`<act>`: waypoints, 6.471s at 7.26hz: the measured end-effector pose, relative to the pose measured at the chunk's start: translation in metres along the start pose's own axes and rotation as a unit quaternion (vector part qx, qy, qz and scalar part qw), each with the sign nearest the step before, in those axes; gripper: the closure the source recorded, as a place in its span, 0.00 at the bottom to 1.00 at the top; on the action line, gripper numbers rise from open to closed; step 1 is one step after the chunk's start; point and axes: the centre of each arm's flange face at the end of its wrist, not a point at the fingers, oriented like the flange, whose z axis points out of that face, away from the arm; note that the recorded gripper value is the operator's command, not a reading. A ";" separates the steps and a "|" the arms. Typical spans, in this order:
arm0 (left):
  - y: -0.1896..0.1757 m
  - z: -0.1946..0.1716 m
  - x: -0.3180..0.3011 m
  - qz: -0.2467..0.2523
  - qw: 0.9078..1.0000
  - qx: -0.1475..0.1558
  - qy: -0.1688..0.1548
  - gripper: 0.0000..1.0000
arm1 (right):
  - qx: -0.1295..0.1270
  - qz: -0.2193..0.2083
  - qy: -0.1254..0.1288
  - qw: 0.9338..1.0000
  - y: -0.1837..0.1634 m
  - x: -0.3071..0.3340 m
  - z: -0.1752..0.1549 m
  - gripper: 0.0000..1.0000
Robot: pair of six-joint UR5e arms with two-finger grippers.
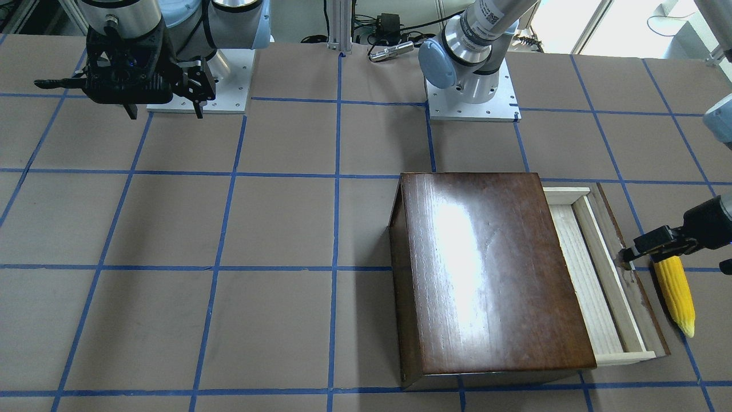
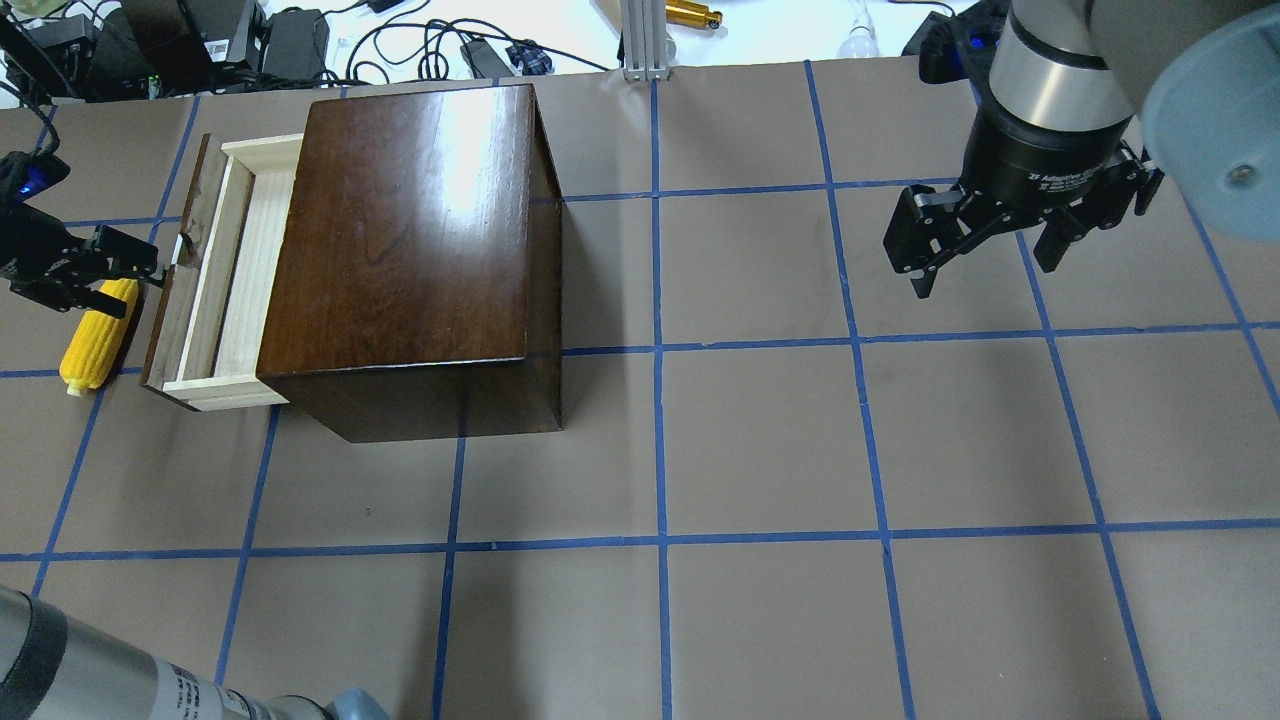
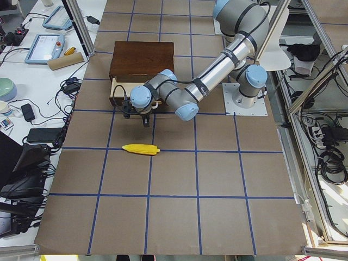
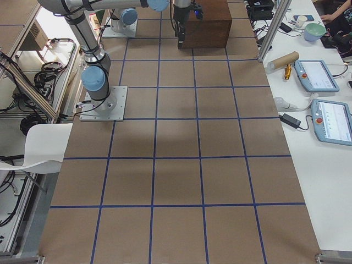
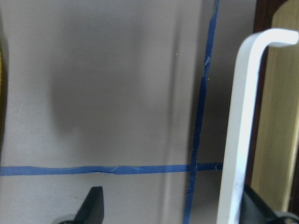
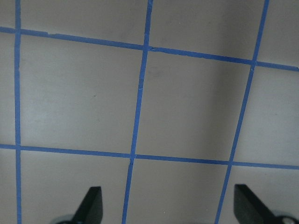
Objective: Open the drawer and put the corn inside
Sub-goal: 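Release the handle and lower the left gripper onto the yellow corn, then close the left gripper on the corn cob and lift it, then carry the corn over the open drawer and lower it inside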
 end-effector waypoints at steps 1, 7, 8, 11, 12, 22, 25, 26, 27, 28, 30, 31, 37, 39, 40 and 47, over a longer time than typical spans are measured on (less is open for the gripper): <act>-0.004 -0.014 0.000 0.003 1.000 0.003 -0.016 0.00 | 0.000 0.000 0.000 1.000 0.000 0.000 0.000 0.00; -0.045 -0.021 -0.072 0.069 0.989 -0.009 -0.128 0.00 | 0.000 0.000 0.000 1.000 0.000 0.000 0.000 0.00; -0.048 -0.010 -0.085 0.075 0.987 -0.017 -0.139 0.00 | 0.000 0.000 0.000 1.000 0.000 0.000 0.000 0.00; -0.051 0.033 -0.111 0.076 0.985 -0.042 -0.150 0.00 | 0.000 0.000 0.000 1.000 0.000 0.000 0.000 0.00; -0.052 0.047 -0.119 0.076 0.984 -0.048 -0.155 0.00 | 0.000 0.000 0.000 1.000 0.000 0.000 0.000 0.00; -0.051 0.081 -0.130 0.072 0.984 -0.066 -0.146 1.00 | 0.000 0.000 0.000 1.000 0.000 0.000 0.000 0.00; -0.051 0.077 -0.129 0.073 0.984 -0.063 -0.148 1.00 | 0.000 0.000 0.000 1.000 0.000 0.000 0.000 0.00; -0.051 0.077 -0.128 0.073 0.984 -0.063 -0.148 1.00 | 0.000 0.000 0.000 1.000 0.000 0.000 0.000 0.00; -0.051 0.076 -0.128 0.074 0.984 -0.063 -0.148 1.00 | 0.000 0.000 0.000 1.000 0.000 0.000 0.000 0.00; -0.051 0.076 -0.128 0.074 0.984 -0.062 -0.149 1.00 | 0.000 0.000 0.000 1.000 0.000 0.000 0.000 0.00; -0.053 0.065 -0.121 0.076 0.984 -0.055 -0.153 1.00 | 0.000 0.000 0.000 1.000 0.000 0.000 0.000 0.00; -0.056 0.048 -0.108 0.081 0.983 -0.046 -0.160 1.00 | 0.000 0.000 0.000 1.000 0.000 0.000 0.000 0.00; -0.039 -0.057 0.049 0.077 0.985 -0.028 -0.149 1.00 | 0.000 0.000 -0.001 1.000 0.000 0.000 0.000 0.00; -0.039 -0.050 0.130 0.047 0.987 -0.024 -0.150 1.00 | 0.000 0.000 0.000 1.000 0.000 0.000 0.000 0.00; -0.038 -0.041 0.166 0.040 0.988 -0.024 -0.150 1.00 | 0.000 0.000 -0.001 1.000 0.000 0.000 0.000 0.00; -0.030 -0.010 0.198 0.039 0.988 -0.040 -0.147 0.00 | 0.000 0.000 0.000 1.000 0.000 0.000 0.000 0.00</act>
